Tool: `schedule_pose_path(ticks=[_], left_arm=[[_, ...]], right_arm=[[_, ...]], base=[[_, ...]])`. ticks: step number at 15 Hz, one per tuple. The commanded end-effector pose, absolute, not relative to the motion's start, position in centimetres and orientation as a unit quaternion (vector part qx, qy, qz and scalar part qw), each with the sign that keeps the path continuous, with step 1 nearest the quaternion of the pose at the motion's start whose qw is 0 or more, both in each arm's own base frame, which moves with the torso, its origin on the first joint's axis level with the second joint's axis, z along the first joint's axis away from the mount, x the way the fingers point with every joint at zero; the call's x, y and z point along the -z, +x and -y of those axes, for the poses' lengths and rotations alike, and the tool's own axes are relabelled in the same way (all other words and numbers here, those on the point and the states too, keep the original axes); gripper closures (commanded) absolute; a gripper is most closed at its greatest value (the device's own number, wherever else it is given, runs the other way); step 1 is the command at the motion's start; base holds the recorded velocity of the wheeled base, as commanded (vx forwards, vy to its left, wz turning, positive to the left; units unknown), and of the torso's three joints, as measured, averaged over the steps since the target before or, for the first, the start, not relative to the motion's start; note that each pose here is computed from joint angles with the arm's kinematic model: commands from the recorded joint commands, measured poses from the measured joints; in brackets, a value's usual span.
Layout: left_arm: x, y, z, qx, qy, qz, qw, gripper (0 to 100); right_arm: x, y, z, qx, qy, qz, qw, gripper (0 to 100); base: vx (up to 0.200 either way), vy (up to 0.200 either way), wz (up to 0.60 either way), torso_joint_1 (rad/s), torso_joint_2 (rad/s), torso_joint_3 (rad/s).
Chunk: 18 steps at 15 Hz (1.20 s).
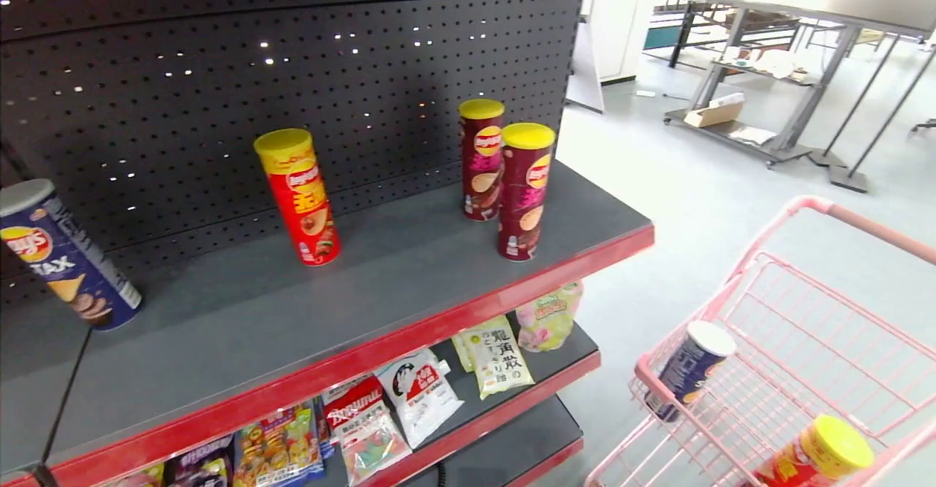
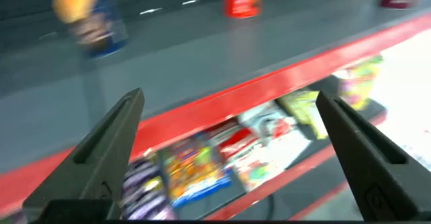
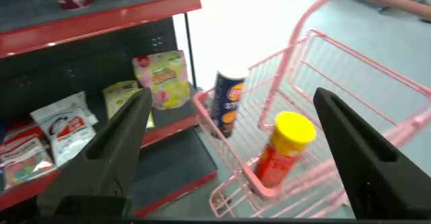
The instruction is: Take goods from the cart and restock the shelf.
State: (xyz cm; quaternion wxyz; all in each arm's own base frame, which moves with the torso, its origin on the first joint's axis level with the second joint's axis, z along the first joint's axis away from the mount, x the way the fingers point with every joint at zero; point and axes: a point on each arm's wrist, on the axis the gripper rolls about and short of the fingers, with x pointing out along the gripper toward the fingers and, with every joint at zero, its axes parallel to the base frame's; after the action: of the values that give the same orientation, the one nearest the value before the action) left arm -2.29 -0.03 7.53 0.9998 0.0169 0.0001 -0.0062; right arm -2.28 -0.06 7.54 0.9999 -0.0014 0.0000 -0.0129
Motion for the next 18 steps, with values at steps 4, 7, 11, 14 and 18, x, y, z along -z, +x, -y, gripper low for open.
schedule_pose_path(ticks=[4, 7, 11, 14, 18], left_arm=[[-7.5, -2.3, 0.0, 0.006, 0.017, -0.001, 1.000, 0], [-7.5, -2.3, 0.0, 0.006, 0.017, -0.001, 1.000, 0], [-7.5, -2.3, 0.0, 0.006, 0.018, -0.001, 1.000, 0], [-7.5, -2.3, 0.0, 0.006, 0.017, -0.001, 1.000, 0], [-7.5, -2.3, 0.0, 0.006, 0.018, -0.001, 1.000, 0]], right_arm=[[-7.5, -2.3, 0.1, 0.012, -0.002, 0.000, 1.000, 0], [-7.5, -2.3, 0.1, 0.012, -0.002, 0.000, 1.000, 0], [-7.5, -2.3, 0.1, 0.012, 0.000, 0.000, 1.000, 0], [-8.3, -2.4, 0.0, 0.000, -0.007, 0.010, 1.000, 0], [-29.3, 8.8, -0.2, -0.004, 0.109, -0.034, 0.993, 0]], base=[[0.000, 0.000, -0.60, 0.001, 0.00, -0.001], [0.000, 0.000, -0.60, 0.001, 0.00, 0.002], [0.000, 0.000, 0.00, 0.000, 0.00, 0.000], [0.000, 0.000, 0.00, 0.000, 0.00, 0.000], [0.000, 0.000, 0.00, 0.000, 0.00, 0.000]])
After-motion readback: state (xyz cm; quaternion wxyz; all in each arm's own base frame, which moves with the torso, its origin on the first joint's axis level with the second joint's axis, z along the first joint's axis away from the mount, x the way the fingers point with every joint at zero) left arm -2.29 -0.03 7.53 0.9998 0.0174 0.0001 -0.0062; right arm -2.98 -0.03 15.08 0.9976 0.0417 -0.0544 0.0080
